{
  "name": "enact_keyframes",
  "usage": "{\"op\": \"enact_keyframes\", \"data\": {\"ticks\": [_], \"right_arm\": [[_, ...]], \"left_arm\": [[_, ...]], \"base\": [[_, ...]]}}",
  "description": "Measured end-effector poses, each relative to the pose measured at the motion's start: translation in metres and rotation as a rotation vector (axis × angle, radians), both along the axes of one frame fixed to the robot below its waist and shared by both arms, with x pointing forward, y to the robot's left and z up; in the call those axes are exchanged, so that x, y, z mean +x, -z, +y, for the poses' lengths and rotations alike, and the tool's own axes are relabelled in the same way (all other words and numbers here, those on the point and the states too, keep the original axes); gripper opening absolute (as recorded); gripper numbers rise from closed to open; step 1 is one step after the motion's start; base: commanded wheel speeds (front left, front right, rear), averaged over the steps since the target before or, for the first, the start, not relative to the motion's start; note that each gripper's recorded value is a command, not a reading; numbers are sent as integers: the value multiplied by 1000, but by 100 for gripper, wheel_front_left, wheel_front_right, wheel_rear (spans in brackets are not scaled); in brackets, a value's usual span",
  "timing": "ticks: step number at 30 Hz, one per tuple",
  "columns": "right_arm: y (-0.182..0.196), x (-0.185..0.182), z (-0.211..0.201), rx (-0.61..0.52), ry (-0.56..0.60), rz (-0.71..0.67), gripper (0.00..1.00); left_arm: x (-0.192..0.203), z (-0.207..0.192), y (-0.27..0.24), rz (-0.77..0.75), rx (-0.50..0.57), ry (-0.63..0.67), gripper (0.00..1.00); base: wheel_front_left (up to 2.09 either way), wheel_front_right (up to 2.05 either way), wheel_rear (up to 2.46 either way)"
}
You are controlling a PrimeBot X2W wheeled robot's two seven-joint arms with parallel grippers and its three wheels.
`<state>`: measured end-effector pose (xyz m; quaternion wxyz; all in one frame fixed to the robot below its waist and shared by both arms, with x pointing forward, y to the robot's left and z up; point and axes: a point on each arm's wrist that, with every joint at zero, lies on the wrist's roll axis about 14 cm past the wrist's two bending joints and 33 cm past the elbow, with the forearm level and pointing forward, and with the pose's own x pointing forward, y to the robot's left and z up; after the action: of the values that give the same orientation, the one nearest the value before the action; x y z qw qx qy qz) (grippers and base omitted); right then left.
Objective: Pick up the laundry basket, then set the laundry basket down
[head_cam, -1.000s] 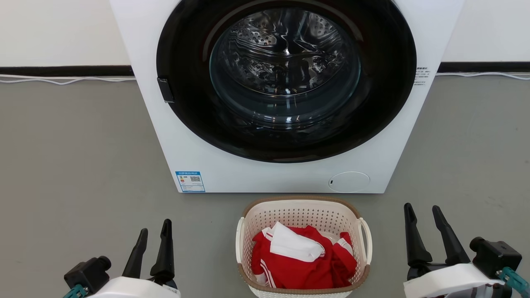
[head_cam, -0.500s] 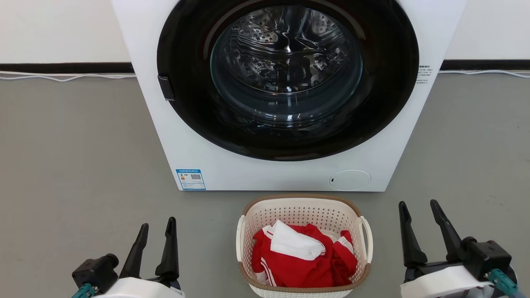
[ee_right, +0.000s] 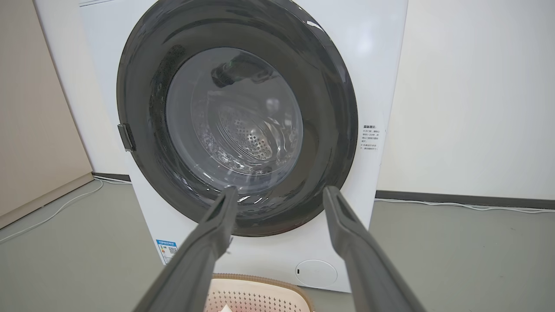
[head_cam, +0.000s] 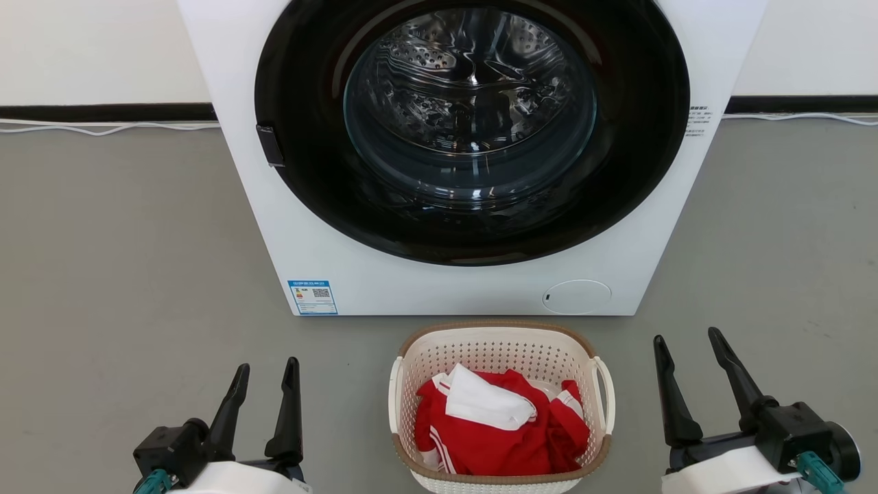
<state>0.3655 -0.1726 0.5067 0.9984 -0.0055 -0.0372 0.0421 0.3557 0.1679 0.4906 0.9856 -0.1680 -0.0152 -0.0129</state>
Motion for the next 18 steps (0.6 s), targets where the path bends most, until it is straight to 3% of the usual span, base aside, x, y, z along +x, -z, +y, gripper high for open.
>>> {"op": "enact_keyframes", "data": {"ticks": [18], "right_arm": [[7, 2, -6, 2, 18, 22, 100]], "left_arm": [[1, 0, 11, 35, 0, 1, 100]], "base": [[0, 0, 0]]}}
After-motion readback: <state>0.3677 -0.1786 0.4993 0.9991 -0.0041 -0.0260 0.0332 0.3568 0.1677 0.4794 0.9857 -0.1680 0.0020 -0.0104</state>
